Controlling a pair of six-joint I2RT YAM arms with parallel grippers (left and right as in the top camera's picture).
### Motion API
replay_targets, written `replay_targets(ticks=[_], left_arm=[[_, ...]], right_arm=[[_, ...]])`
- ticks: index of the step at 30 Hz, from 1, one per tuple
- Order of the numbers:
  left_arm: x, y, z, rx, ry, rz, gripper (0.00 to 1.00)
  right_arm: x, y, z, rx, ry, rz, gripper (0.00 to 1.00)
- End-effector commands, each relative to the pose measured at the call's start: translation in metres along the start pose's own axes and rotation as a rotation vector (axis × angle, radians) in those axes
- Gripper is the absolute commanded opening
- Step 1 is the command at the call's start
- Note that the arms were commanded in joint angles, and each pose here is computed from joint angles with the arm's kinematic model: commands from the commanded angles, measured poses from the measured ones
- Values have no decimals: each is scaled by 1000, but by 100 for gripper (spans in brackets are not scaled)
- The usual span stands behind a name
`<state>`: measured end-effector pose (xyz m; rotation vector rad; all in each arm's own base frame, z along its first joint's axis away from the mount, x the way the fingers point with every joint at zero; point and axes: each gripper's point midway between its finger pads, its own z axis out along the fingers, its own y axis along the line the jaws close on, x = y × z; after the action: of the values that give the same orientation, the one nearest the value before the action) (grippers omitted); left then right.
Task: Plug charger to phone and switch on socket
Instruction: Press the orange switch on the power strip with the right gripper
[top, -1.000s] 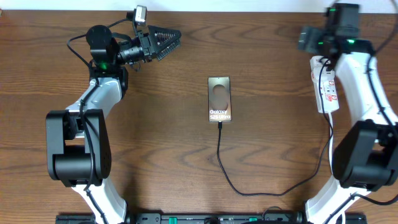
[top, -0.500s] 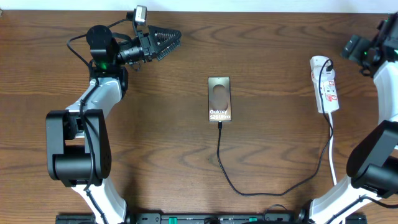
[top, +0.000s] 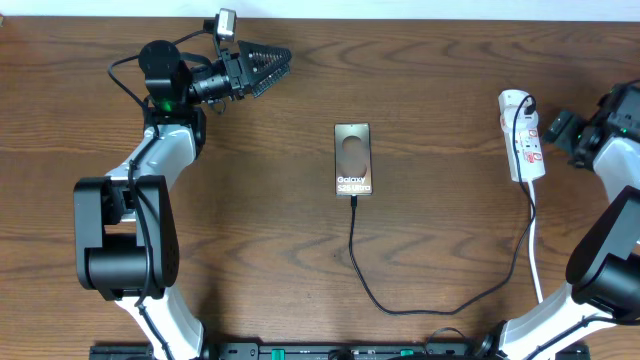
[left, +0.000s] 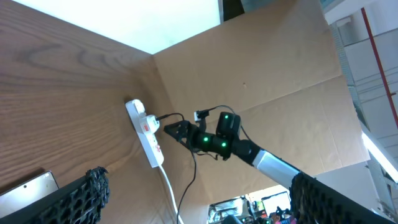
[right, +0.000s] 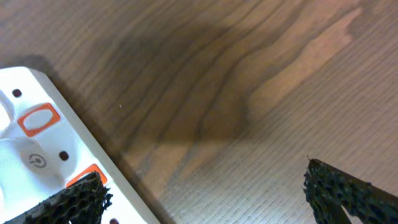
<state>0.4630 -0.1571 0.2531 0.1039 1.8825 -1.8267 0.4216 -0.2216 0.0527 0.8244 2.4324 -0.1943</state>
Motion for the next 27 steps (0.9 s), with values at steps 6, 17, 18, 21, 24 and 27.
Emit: replay_targets(ticks=[6,17,18,21,24,27], left_arm=[[-4,-12,-1,10,-2,44,93],[-4,-12,-1,10,-2,44,93],[-4,-12,-1,10,-2,44,93],[-4,-12,-1,10,-2,44,93],[-4,-12,-1,10,-2,44,93],[-4,-12,-1,10,-2,44,93]], right_arm=[[22,2,15,-39,-36,0,99],[20,11,21,-105,-124,-16,99],[20,12,20,-109,-127,-17,99],[19,14,20,-123,-126,-17,99],[18,14,20,-122,-125,-17,99],[14,14,19,-122,-132,-16,99]])
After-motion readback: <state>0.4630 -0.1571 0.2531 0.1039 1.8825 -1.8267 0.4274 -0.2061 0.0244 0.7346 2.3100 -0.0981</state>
